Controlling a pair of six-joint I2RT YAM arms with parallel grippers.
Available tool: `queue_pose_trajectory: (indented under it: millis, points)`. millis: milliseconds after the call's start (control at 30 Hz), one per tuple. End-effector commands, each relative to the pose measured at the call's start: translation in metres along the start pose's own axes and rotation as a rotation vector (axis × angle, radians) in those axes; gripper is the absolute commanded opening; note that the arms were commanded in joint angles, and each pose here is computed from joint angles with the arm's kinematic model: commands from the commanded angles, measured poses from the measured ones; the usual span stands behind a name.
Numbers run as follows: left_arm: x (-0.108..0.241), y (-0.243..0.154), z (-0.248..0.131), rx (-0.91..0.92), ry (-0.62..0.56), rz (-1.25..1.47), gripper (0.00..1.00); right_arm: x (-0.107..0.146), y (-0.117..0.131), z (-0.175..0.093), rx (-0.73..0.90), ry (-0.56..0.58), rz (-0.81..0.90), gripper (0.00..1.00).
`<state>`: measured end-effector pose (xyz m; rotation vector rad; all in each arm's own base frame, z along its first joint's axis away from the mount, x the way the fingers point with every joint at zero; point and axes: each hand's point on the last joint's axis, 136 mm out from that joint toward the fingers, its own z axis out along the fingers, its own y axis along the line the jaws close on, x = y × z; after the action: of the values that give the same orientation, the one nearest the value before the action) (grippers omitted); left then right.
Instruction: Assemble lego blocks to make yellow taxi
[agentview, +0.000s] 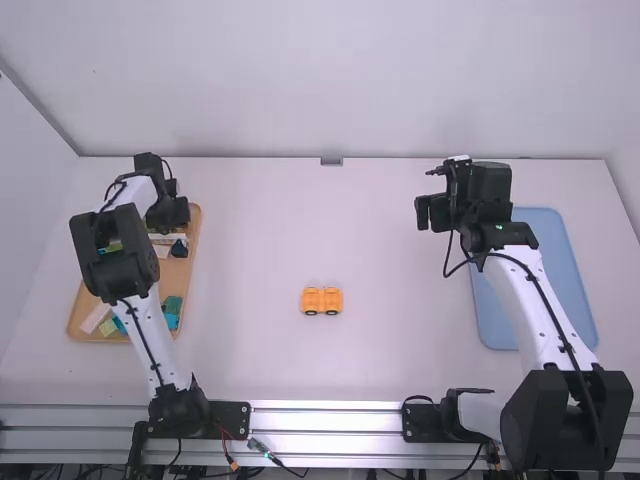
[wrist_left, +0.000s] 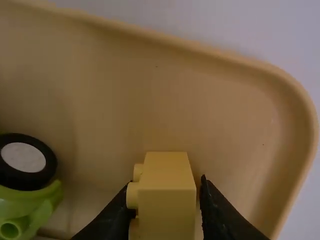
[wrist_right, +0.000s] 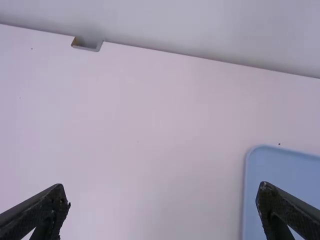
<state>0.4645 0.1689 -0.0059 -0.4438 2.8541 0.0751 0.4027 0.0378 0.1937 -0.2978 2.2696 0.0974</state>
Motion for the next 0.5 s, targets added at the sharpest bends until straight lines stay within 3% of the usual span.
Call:
queue_pose_trajectory:
  millis: [0,267,467]
  points:
    - [0.0154,0.0050,0.0068,-0.017,0.050,-0.011,0.26,-0.0131,-0.0013,-0.0030,0.001,-0.025,-0.005,0.99]
    - [0.0206,0.0043,0.0063,-0.013,0.071,0.005,0.19,-0.0132,-0.0012,-0.0030,0.001,-0.025,-0.006,0.99]
    - [0.0158,0.0074,0.0026,-0.031,0.052,0.015,0.02,-0.0165,-0.0017,-0.0031,0.003,-0.039,-0.008,0.99]
